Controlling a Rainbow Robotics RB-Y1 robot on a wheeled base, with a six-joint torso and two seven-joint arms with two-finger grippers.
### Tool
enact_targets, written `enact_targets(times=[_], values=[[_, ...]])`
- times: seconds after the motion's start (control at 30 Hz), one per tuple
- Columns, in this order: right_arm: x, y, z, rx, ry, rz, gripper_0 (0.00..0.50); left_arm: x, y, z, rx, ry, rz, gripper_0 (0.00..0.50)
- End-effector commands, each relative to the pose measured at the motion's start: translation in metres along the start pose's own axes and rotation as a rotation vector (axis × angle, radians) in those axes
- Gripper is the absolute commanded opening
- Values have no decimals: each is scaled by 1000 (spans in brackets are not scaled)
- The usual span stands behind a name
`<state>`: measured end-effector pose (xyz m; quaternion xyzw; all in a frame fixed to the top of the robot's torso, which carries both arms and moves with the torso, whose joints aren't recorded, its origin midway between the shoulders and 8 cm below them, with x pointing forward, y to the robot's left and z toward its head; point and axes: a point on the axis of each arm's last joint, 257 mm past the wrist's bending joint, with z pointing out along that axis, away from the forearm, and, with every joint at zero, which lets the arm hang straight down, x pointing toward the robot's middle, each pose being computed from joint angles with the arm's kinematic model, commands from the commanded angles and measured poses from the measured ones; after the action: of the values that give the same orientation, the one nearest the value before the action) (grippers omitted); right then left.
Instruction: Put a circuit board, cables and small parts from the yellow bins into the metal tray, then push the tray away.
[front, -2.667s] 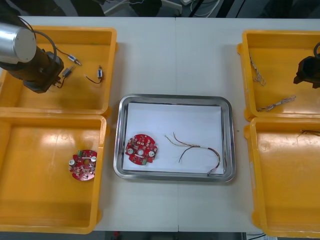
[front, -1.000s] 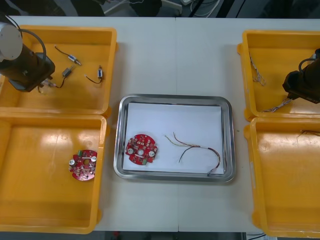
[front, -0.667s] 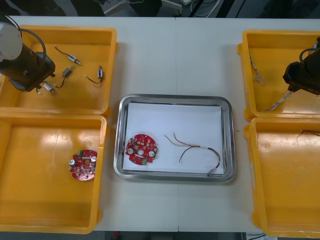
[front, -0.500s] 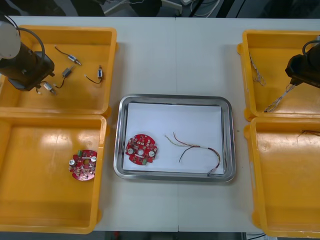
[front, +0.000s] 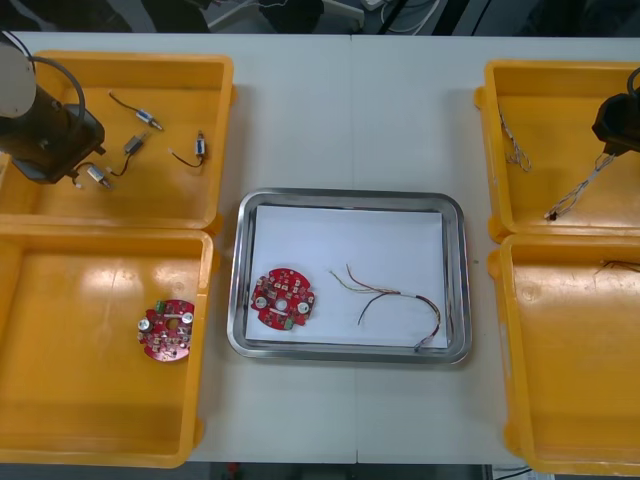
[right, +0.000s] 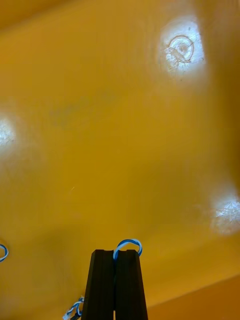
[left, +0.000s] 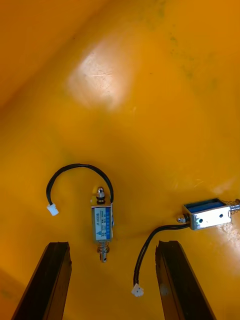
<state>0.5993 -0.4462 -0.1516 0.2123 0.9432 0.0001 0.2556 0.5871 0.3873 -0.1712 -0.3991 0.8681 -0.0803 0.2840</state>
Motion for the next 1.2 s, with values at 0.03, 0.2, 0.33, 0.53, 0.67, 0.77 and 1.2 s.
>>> enact_targets(times=[0.03,0.2,0.33,0.53,0.67,0.77,1.2], values=[[-49,-7,-34,-4,-100,-22,0,-27,20,-10,-21,-36,-28,500],[-56,-9,-29,-6,-132,-28,0,-24,21,1,-25,-42,-11,500],[-61,-12,-26,-6,-155,-32,0,-20,20,7,-25,-43,0,500],[-68,-15,-23,-4,-186,-40,0,-16,19,18,-19,-47,8,500],[-67,-15,-22,-8,-180,-39,0,-13,21,26,-25,-50,20,500],[-64,-14,-20,-16,-173,-34,0,-10,22,31,-26,-49,21,500],[-63,-16,-20,-6,-170,-70,500,-1,26,44,-38,-51,50,500]])
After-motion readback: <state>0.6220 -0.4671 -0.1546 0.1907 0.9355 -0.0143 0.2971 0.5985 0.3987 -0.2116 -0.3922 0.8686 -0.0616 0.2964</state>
